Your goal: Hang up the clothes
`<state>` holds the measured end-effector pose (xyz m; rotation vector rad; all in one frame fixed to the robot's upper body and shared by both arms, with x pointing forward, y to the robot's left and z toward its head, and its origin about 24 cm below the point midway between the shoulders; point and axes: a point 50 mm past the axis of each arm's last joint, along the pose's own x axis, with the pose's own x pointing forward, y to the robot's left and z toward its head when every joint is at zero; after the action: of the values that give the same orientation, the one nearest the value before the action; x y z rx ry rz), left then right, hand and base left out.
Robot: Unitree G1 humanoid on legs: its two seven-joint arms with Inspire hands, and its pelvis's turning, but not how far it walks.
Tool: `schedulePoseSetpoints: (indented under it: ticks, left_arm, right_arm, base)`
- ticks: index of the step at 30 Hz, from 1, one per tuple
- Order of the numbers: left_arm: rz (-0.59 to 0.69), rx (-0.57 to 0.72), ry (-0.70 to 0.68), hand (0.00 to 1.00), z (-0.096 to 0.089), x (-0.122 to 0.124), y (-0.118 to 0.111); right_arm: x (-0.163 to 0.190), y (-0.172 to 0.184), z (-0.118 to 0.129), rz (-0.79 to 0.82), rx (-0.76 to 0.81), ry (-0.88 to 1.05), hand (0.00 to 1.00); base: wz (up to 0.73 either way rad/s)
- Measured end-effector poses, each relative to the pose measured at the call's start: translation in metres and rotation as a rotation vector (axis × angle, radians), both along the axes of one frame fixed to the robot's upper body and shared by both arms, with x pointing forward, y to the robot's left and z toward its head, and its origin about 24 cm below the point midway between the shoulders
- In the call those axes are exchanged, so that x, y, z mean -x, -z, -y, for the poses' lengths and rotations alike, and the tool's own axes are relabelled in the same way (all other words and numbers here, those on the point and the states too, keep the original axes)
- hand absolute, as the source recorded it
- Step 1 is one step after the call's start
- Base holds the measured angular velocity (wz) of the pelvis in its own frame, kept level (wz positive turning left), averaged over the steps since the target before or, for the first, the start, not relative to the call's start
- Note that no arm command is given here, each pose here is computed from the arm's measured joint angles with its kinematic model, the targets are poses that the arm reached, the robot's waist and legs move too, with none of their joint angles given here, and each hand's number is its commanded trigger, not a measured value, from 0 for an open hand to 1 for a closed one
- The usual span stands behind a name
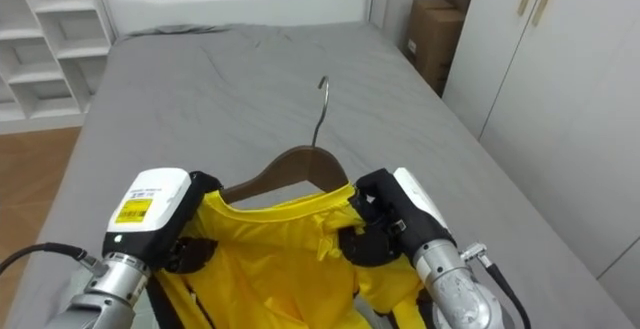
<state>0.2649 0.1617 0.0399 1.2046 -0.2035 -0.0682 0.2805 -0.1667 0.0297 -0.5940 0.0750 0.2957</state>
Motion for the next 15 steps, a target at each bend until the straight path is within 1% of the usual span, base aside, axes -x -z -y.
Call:
schedulePoseSetpoints:
  ticks: [4,15]
  left_arm:
    - [-0.001,0.036,-0.004,0.0,0.0015,0.0,-0.0001]
    - [0.008,0.047,-0.005,0.0,0.0032,0.0001,-0.0002]
  right_arm:
    - [0.0008,0.0032,-0.0006,-0.023,0.003,-0.016,1.0]
    - [0.0014,0.0051,-0.002,-0.032,0.023,-0.033,1.0]
  base:
    - [0.0]
    - [0.0]
